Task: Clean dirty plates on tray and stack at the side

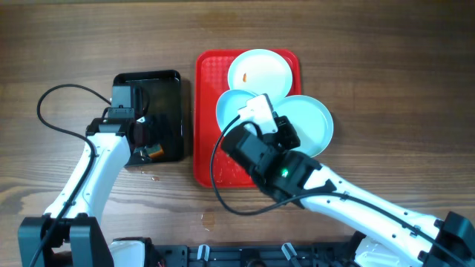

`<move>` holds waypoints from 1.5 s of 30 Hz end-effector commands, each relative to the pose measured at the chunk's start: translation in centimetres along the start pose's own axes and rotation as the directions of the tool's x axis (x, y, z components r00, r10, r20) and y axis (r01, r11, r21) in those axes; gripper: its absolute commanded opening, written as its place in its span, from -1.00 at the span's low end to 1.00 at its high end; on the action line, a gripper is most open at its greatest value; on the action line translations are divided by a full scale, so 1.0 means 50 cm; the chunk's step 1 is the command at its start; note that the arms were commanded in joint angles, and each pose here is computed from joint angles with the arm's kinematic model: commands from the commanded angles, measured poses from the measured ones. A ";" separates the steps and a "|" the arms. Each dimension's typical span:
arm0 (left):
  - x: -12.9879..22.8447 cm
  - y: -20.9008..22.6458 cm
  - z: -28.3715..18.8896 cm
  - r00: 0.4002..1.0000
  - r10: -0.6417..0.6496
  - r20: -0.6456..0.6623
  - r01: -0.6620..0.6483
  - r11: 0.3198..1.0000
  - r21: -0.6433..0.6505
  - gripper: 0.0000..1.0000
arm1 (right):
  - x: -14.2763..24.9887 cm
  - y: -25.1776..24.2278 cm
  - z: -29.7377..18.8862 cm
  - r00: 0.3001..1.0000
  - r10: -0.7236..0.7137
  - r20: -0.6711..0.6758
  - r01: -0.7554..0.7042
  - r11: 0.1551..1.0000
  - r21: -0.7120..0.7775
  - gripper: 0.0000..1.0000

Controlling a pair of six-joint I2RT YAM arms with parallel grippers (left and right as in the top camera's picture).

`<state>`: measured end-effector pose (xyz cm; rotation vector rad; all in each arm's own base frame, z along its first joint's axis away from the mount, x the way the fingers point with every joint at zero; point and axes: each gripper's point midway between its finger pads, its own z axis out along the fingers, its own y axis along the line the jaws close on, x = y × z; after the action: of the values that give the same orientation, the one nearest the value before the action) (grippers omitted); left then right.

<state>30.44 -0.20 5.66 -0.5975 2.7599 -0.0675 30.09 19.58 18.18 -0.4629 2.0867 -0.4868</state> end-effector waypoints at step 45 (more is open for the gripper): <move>0.006 0.002 0.004 1.000 0.001 -0.011 -0.001 1.000 0.006 1.00 | -0.125 -0.032 -0.108 0.948 -0.244 0.206 0.187 0.947 0.259 -0.91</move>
<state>30.44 -0.20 5.66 -0.5970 2.7600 -0.0674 28.98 22.45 24.15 -0.6504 1.7502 -0.7731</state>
